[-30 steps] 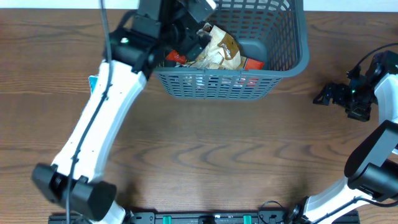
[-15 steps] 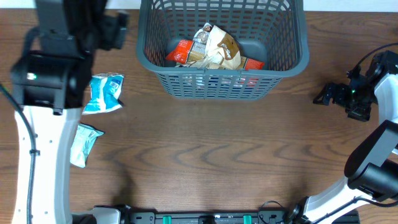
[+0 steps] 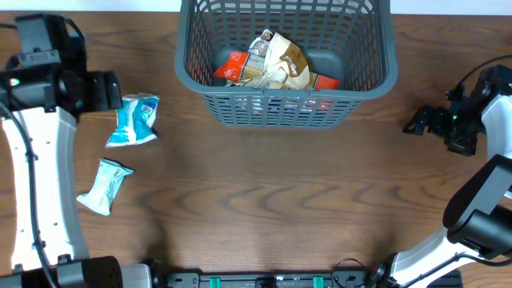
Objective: Pack container
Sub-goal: 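Withdraw the left gripper and move it over the teal wipe packet, then lower the left gripper onto the teal wipe packet and grasp it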
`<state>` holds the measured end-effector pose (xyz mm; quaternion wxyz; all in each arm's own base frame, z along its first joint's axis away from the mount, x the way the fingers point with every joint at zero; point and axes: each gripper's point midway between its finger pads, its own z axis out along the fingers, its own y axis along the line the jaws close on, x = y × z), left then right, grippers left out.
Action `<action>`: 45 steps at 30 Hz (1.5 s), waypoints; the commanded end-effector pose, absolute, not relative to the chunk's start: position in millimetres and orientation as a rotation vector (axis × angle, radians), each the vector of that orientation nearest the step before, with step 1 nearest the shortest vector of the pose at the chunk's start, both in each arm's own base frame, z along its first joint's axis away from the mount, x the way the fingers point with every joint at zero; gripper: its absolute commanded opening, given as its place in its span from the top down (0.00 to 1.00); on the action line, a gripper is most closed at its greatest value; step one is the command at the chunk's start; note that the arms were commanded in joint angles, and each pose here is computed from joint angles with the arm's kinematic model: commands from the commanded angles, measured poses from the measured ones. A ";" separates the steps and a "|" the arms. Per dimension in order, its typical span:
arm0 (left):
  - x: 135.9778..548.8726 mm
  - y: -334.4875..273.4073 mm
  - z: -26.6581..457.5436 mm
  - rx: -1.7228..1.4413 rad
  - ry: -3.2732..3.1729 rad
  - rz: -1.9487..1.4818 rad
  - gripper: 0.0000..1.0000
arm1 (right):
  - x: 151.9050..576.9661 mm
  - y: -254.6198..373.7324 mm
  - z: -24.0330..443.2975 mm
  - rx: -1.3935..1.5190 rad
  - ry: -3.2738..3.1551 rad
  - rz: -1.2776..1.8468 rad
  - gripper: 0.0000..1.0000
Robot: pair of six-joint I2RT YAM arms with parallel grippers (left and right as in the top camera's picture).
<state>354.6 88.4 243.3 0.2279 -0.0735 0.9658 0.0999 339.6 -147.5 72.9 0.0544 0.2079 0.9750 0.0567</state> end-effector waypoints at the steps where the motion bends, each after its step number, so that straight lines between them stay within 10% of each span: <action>1: 347.3 81.7 217.6 -0.227 2.716 0.217 0.01 | 340.0 -142.5 70.8 0.596 2.976 0.177 0.01; 28: 199.7 41.1 228.7 0.264 2.692 0.291 0.01 | 353.3 -146.5 72.7 0.578 2.922 0.169 0.01; 45: 221.7 73.1 145.9 0.324 2.907 0.187 0.01 | 356.6 -143.6 73.3 0.567 2.911 0.188 0.01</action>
